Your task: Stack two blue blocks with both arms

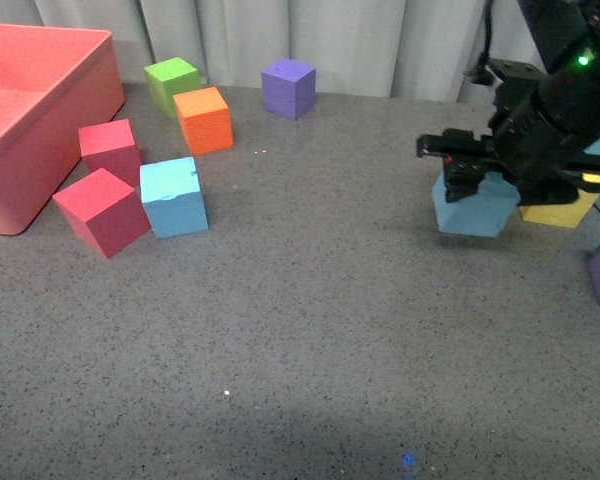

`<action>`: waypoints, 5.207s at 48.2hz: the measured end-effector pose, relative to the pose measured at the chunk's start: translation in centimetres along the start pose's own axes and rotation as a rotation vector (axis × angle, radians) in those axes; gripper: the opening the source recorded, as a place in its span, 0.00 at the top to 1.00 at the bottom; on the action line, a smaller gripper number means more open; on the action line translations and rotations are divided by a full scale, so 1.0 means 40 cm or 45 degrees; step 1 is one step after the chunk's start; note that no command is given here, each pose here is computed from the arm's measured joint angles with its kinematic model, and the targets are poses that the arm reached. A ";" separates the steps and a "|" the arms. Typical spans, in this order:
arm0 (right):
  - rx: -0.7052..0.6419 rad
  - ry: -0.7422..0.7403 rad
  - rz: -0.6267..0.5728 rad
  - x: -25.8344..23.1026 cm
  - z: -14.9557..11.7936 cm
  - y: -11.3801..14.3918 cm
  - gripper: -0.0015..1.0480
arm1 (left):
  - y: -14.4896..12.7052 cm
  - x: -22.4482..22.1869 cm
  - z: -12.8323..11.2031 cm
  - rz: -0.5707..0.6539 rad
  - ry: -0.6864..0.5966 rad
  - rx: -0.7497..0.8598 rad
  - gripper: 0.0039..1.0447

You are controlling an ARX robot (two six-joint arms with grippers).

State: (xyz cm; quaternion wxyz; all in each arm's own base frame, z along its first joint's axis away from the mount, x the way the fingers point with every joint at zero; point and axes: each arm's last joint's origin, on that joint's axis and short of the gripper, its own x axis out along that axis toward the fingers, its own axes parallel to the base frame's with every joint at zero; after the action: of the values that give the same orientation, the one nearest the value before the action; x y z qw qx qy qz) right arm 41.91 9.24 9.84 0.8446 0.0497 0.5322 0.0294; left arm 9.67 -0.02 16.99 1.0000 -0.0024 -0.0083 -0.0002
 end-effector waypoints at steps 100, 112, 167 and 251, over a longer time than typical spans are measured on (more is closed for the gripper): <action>-0.135 -1.406 -0.081 -0.381 -0.392 -0.163 0.99 | 0.000 0.000 0.000 0.000 0.000 0.000 0.06; -0.147 -1.405 -0.060 -0.419 -0.461 -0.195 0.99 | 0.000 0.000 0.000 0.000 0.000 0.000 0.06; -0.135 -1.436 -0.078 -0.502 -0.589 -0.211 0.99 | 0.000 0.000 0.000 0.000 0.000 0.000 0.06; -0.136 -1.431 -0.074 -0.519 -0.642 -0.212 0.09 | -0.193 0.685 -0.071 0.001 0.930 0.025 0.06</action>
State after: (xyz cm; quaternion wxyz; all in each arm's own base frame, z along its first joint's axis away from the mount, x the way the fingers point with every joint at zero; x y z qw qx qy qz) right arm 9.77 0.03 16.45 1.0000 0.0001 -0.0005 0.0019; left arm 37.12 -7.78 14.66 0.9370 0.0075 0.3492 -0.0006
